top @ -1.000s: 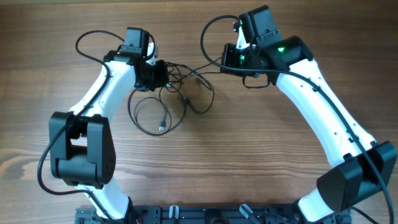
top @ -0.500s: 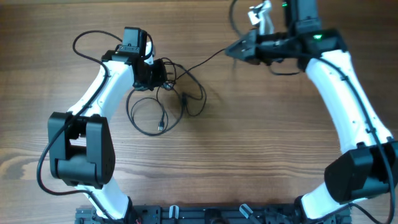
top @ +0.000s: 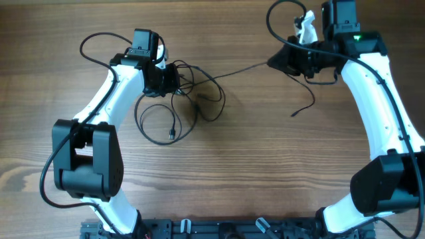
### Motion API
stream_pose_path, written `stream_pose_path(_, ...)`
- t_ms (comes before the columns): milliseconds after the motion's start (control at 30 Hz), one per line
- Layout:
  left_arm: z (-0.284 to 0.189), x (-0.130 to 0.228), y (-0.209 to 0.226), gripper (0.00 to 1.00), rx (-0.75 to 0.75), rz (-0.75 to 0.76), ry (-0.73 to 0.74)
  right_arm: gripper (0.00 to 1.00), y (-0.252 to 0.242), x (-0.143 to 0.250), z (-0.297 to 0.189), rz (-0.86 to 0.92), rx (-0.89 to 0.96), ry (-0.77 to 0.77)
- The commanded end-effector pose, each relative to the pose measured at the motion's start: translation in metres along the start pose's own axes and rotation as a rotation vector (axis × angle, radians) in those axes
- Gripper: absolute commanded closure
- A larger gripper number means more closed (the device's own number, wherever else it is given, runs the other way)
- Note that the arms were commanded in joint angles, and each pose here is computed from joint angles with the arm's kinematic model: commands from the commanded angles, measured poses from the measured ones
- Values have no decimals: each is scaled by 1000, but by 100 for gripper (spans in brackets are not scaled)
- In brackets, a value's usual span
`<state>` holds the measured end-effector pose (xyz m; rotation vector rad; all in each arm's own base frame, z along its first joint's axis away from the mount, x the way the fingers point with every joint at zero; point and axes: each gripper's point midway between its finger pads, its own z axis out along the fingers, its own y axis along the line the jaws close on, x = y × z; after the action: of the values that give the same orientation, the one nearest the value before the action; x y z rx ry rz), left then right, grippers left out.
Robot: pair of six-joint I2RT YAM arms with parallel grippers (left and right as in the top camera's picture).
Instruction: Untangle cables
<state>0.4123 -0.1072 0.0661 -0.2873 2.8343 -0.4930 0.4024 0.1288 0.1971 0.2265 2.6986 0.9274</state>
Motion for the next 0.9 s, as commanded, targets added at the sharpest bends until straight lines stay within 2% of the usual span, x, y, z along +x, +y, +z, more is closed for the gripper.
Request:
stream_pose_path(0, 7, 2, 12, 96, -5, 13, 25, 96, -53, -5, 1, 11, 239, -60)
stream_pose_path(200, 2, 14, -27, 96, 229, 155, 84, 96, -83, 19, 27, 42, 273, -6)
stream_pose_path(400, -20, 35, -73, 96, 548, 347, 131, 96, -98, 42, 59, 34, 244, 28)
stream_pose_path(533, -29, 42, -84, 96, 640, 390, 143, 95, -103, 51, 75, 7, 235, 23)
stream_pose_path(600, -29, 42, -84, 96, 646, 388, 145, 82, -104, 53, 79, -2, 231, 17)
stream_pose_path(667, -30, 41, -83, 96, 645, 385, 142, 79, -105, 53, 81, -6, 228, 10)
stream_pose_path(800, -30, 39, -81, 96, 643, 380, 138, 46, -105, 51, 82, -2, 225, 3)
stream_pose_path(833, -30, 39, -81, 96, 643, 380, 138, 33, -105, 52, 82, 20, 224, 1)
stream_pose_path(867, -30, 39, -81, 96, 643, 380, 138, 29, -104, 52, 82, 26, 220, 2)
